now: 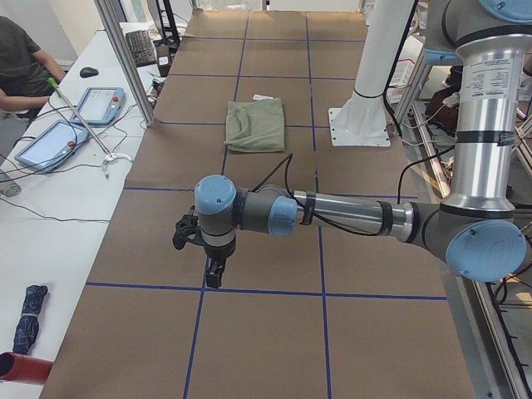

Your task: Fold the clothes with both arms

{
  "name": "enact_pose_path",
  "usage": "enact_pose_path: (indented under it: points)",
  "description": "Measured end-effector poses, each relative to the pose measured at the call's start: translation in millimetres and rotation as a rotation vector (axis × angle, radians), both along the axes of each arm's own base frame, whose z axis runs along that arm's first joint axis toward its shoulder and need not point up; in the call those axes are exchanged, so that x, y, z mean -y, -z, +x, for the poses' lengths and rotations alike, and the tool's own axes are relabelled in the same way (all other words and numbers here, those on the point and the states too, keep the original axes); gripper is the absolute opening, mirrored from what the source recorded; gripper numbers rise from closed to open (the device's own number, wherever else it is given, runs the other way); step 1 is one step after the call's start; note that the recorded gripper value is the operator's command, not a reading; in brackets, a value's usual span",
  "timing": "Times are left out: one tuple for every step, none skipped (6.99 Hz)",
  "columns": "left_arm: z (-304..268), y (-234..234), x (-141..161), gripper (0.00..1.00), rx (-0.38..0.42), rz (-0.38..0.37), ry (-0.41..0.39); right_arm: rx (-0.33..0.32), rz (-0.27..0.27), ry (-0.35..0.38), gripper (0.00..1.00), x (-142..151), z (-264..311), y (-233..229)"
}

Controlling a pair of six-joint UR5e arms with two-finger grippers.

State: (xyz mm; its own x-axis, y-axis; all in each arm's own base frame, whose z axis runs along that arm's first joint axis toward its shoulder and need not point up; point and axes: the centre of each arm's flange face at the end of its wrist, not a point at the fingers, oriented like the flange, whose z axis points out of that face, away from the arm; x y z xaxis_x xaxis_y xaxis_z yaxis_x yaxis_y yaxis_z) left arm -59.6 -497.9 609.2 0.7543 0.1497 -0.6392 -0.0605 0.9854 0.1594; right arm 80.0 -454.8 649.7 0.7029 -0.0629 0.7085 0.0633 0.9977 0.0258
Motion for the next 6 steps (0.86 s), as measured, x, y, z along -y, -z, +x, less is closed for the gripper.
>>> enact_pose_path:
  points:
    - [0.1, -1.6, -0.2, 1.00, -0.003, -0.018, 0.017, 0.000, 0.000, 0.000, 1.00, 0.0, 0.0, 0.0]
    - [0.2, -1.4, -0.2, 1.00, -0.008, -0.045, 0.048, 0.000, 0.000, 0.000, 1.00, 0.1, -0.2, 0.1]
    - [1.3, -1.1, -0.3, 1.00, -0.025, -0.070, 0.073, 0.000, 0.001, 0.000, 1.00, 0.4, -0.2, 0.6]
    - [3.5, -0.9, -0.7, 1.00, -0.056, -0.089, 0.084, 0.000, 0.002, 0.000, 1.00, 0.7, -0.1, 1.1]
    - [4.7, -0.3, -1.0, 1.00, -0.074, -0.099, 0.089, 0.000, 0.002, 0.000, 1.00, 0.8, -0.2, 1.2]
    - [5.1, 0.2, -1.0, 1.00, -0.080, -0.102, 0.090, 0.000, 0.002, 0.001, 1.00, 0.9, -0.3, 1.0]
